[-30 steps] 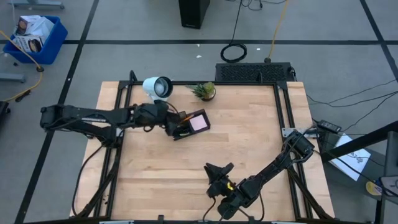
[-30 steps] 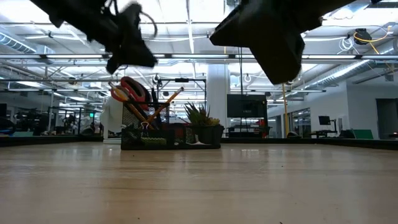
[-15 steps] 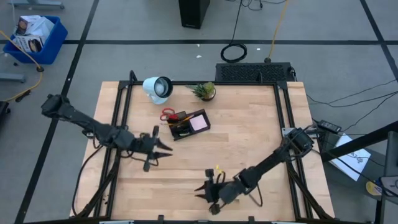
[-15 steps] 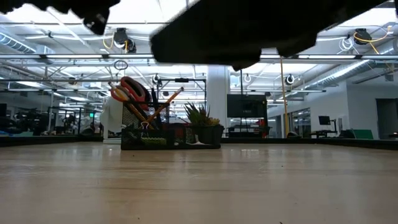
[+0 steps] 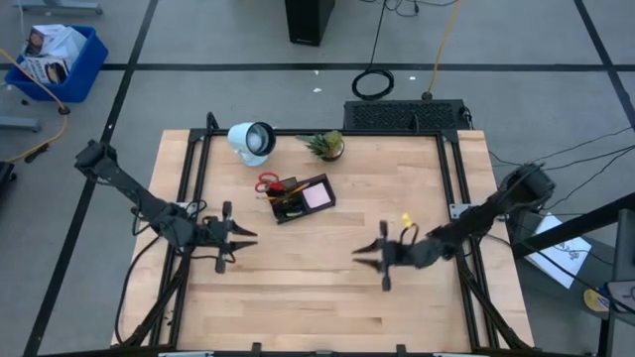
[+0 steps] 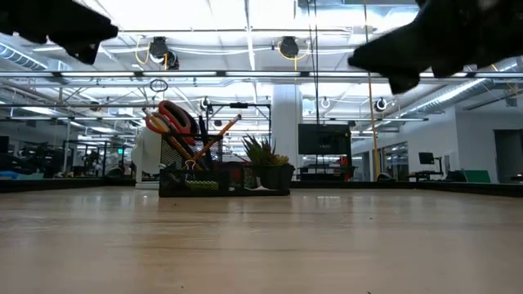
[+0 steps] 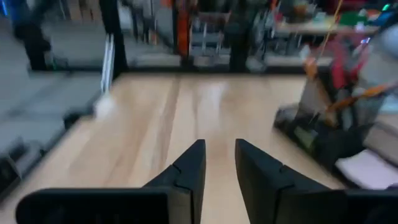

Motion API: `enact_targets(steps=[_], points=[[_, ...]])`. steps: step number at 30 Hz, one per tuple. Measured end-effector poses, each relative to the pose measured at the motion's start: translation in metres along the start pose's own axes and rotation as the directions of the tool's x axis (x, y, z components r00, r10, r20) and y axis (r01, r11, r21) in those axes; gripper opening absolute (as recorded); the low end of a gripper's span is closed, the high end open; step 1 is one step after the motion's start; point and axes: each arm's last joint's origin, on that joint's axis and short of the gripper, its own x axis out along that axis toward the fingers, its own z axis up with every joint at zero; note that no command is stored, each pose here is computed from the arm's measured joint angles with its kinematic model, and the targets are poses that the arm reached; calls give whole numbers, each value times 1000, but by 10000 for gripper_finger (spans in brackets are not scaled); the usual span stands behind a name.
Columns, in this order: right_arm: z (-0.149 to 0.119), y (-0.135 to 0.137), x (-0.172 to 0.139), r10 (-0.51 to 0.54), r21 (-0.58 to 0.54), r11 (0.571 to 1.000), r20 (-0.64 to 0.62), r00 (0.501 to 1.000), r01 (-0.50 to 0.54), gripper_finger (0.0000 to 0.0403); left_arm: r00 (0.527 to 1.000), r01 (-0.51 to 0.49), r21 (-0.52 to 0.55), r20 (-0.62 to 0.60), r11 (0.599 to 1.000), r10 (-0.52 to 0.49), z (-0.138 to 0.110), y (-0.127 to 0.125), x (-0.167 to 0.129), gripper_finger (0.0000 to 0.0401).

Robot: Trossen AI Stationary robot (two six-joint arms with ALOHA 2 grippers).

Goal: Pick and place office supplies into organizer
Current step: Return to Home Position

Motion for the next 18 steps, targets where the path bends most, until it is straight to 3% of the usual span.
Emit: enact_targets(steps=[4,8,11,18], points=[[5,-17,-24,-8,-14,1000,58,998,9,77,1000,-24,-6,19,1000,24,-6,11,-5,88],[6,-28,-43,-10,-33,999,103,995,14,77,998,59,-5,15,998,-59,-17,19,-7,88],[1,-38,-55,-15,-52,998,119,993,22,77,1000,21,-22,23,1000,-21,-25,29,-7,88],[-12,-63,-74,-88,10,996,163,983,87,77,1000,17,-39,22,999,-16,-36,47,-6,88]])
